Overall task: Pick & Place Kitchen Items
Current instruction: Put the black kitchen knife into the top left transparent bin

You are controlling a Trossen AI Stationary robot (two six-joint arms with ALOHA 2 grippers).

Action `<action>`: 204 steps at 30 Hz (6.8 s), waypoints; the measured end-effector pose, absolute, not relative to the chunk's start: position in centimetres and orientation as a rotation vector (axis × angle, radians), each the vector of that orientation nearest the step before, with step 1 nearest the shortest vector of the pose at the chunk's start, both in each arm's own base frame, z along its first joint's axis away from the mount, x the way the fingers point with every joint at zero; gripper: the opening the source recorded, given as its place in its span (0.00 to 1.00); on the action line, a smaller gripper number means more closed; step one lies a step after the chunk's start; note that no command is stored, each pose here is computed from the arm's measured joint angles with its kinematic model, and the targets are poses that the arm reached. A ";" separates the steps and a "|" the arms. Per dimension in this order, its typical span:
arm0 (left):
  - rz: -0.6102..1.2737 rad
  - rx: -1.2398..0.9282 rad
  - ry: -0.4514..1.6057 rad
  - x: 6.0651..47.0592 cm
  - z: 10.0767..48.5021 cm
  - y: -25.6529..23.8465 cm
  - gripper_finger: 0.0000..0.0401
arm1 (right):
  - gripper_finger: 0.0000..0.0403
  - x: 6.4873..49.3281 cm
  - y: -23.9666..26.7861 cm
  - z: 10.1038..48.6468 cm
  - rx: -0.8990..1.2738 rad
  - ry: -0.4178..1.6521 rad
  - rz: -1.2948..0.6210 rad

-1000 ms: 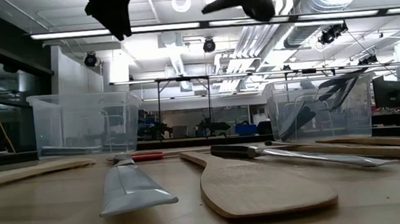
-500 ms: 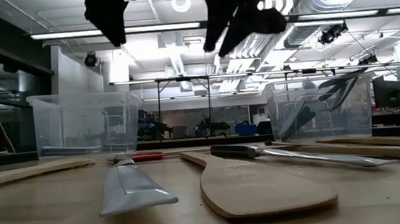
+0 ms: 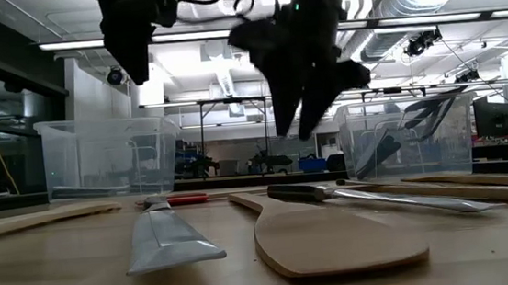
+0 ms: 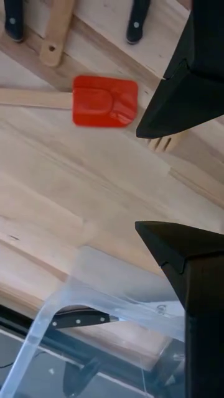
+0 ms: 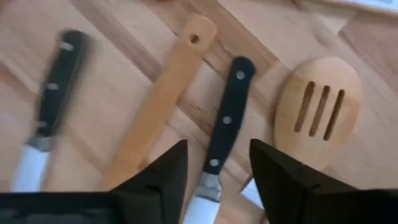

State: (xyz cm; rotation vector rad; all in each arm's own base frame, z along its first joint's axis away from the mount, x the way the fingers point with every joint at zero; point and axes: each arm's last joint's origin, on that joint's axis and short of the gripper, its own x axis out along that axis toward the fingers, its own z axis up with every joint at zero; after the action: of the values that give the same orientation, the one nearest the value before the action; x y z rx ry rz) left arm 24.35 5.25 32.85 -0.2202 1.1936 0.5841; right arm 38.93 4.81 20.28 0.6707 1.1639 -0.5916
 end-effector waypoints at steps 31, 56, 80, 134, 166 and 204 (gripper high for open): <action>0.581 -0.223 1.168 24.6 32.9 5.3 0.56 | 0.57 39.7 5.5 15.0 0.711 1.275 -0.728; 0.582 -0.225 1.167 24.6 32.9 5.3 0.56 | 0.17 40.1 5.6 13.7 0.687 1.336 -0.654; 0.511 -0.247 0.962 26.4 33.8 5.5 0.56 | 0.17 36.4 3.9 23.9 0.612 1.241 -0.492; 0.124 0.016 0.594 37.3 32.5 6.3 0.56 | 0.16 30.3 -8.4 32.2 0.129 1.078 -0.067; 0.105 -0.089 0.651 38.2 30.5 6.3 0.41 | 0.16 31.5 -7.6 31.4 0.099 1.077 0.025; 0.382 -0.060 0.793 34.1 32.5 6.5 0.21 | 0.65 26.2 -9.4 36.2 0.108 0.962 -0.174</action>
State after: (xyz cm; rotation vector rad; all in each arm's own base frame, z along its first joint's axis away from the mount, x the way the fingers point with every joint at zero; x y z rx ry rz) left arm 34.14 6.47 32.52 -0.0602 0.7931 0.3817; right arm 26.19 -9.44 36.18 0.1078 0.9622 -0.1741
